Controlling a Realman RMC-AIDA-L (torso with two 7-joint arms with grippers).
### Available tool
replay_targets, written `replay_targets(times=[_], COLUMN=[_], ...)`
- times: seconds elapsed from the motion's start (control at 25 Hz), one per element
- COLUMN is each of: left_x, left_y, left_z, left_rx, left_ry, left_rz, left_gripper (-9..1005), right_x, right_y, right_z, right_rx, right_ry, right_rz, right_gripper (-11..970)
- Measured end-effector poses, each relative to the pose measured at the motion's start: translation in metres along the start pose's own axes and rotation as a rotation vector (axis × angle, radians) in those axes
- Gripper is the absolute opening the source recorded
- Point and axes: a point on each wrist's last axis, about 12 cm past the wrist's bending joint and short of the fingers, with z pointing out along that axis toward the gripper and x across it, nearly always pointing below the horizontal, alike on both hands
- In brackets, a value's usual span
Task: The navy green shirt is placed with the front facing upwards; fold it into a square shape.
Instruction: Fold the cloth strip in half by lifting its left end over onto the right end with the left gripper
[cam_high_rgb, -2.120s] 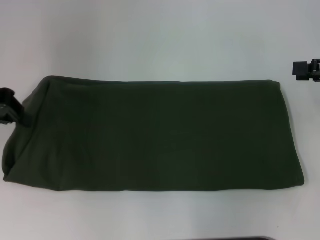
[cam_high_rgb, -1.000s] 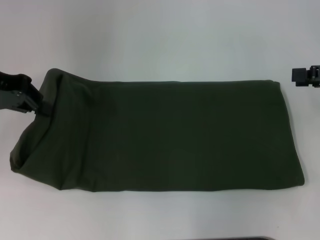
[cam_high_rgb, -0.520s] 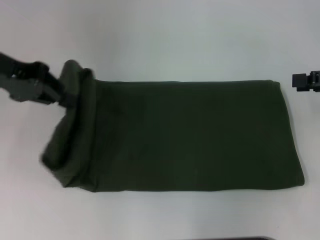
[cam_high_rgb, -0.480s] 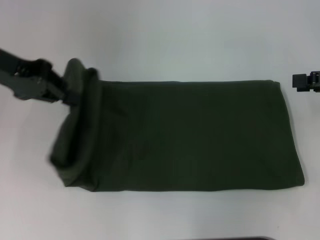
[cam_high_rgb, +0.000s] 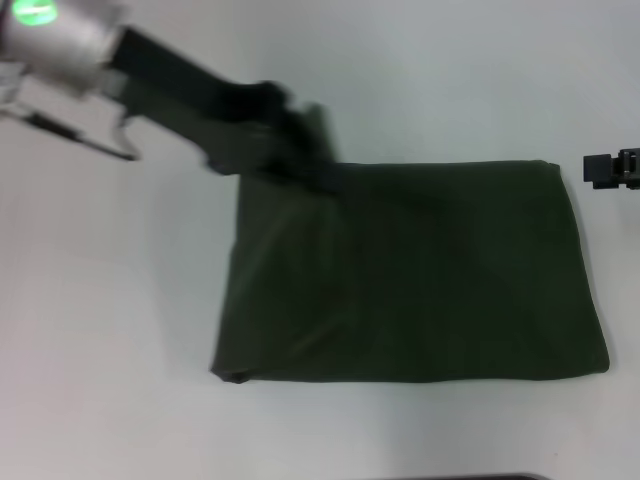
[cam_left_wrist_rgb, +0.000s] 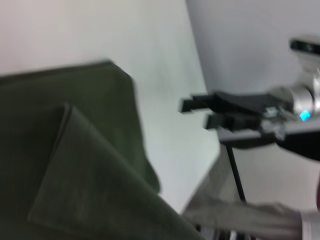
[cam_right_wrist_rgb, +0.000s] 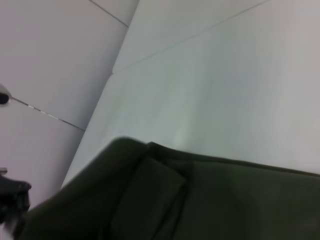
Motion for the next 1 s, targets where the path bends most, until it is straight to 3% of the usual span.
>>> replay_targets(times=[0.16,0.28,0.52,1.0], left_x=[-0.014,-0.023,-0.034,-0.033], left_y=[-0.025,-0.035,-0.047,-0.041], left_z=[0.031,0.048,0.06,0.058], left_rx=[0.005,-0.037,-0.028,-0.039], left_ry=[0.069,0.092,0.066,0.046], left_rz=[0.073,0.1,0.143,0.128], left_gripper=[31,32,32,31], right_x=[0.0,-0.001,-0.001,-0.002], right_y=[0.0,0.001,0.002,0.003], right_z=[0.0,0.001,0.002,0.003], right_rx=[-0.001,-0.004,-0.005,-0.006], right_ry=[0.004,0.006,0.016,0.024], right_rz=[-0.001,-0.004,-0.007,-0.011], right_gripper=[637,637,637,637])
